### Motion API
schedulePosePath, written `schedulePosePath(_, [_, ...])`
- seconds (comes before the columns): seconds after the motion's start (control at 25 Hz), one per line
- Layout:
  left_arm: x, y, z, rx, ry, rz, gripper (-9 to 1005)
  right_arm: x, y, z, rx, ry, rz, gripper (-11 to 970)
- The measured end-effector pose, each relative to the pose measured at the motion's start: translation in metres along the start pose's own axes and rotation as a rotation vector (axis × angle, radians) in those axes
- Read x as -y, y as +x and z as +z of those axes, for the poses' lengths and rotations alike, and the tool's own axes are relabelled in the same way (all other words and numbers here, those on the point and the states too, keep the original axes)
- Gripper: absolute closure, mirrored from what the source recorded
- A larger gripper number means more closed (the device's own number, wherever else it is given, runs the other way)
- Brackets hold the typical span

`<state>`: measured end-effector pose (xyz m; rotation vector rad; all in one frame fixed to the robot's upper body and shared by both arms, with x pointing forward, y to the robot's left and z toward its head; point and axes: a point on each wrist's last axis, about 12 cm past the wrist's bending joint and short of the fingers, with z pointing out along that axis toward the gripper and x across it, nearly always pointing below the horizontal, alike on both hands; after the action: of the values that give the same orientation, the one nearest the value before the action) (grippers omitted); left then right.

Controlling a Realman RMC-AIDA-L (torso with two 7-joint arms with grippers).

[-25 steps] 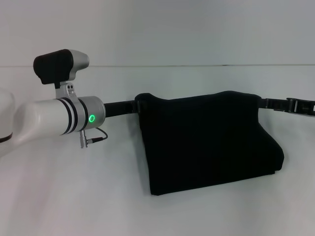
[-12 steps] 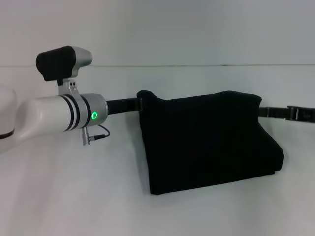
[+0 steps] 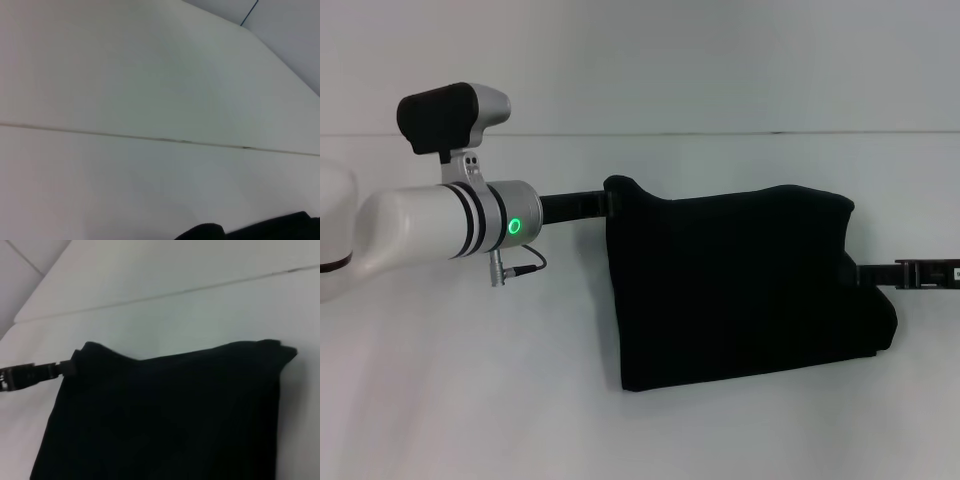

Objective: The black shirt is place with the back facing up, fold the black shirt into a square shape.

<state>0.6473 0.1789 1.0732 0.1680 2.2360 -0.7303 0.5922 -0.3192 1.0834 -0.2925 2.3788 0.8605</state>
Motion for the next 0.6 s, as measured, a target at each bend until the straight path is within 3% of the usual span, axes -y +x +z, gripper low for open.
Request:
schedulePosePath(0.24, [0.000,0.000,0.000,0.002,-0.002,-0.001,976,-0.001,0.004,-0.005,-0.029,-0.033,0.004,275])
schedulePosePath(0.44, [-0.001,-0.001,0.000,0.003,-0.004,-0.001,970,0.004,0.009,-0.012,-0.036,-0.031,0.030,340])
schedulePosePath(0.6, [-0.001,-0.001,0.000,0.006,-0.006,-0.001,966,0.008,0.014,-0.016,-0.040,-0.027,0.039,448])
